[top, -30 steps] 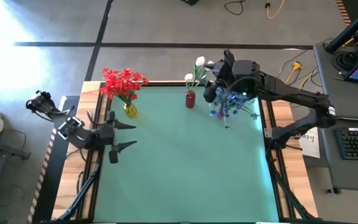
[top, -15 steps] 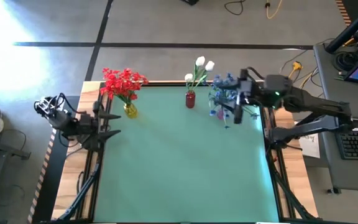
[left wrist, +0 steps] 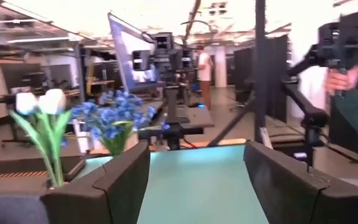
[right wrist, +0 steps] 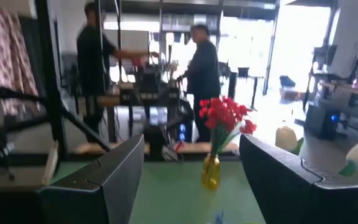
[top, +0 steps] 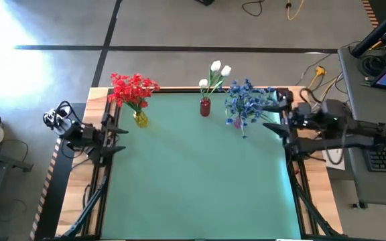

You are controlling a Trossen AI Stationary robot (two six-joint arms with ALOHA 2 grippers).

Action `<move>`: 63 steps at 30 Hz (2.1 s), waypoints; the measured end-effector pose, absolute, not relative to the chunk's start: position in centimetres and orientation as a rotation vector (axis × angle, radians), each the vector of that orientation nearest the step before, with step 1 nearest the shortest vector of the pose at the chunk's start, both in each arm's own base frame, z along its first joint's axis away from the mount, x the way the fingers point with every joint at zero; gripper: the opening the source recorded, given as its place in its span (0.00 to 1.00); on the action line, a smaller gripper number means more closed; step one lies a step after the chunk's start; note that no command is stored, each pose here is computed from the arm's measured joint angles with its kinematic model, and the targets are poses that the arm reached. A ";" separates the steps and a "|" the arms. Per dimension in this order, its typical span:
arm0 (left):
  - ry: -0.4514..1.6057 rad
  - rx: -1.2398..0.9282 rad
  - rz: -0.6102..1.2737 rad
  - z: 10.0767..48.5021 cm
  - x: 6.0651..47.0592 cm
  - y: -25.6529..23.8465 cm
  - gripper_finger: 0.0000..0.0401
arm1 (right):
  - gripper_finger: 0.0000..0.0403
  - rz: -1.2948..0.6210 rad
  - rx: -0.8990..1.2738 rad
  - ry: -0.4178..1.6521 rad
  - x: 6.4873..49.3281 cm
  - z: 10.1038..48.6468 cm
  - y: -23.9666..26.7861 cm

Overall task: Sort flowers into vase by color
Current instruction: Return to Home Position

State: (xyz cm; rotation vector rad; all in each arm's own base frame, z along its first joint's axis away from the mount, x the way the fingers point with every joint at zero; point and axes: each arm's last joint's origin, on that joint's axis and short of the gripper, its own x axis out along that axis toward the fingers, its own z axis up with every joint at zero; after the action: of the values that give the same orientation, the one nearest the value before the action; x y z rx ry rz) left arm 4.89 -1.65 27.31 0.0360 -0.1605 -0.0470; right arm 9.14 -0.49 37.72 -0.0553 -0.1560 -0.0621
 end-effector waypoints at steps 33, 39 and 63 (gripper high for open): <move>-0.077 -0.019 -0.380 19.0 7.8 -4.8 0.62 | 0.62 0.052 -0.006 -0.281 8.1 23.0 -0.1; -0.055 -0.012 -0.270 18.3 8.0 -4.6 0.62 | 0.61 0.053 0.016 -0.238 9.0 20.6 -0.2; -0.014 -0.103 0.209 17.0 8.7 -3.4 0.62 | 0.53 -0.083 0.115 -0.086 9.8 17.5 -0.6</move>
State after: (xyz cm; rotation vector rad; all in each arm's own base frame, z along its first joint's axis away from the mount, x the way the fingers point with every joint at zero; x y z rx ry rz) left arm 8.73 -3.38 17.01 -0.1026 -0.0144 0.2092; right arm 9.80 -0.62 17.46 0.1153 -0.0857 -0.0833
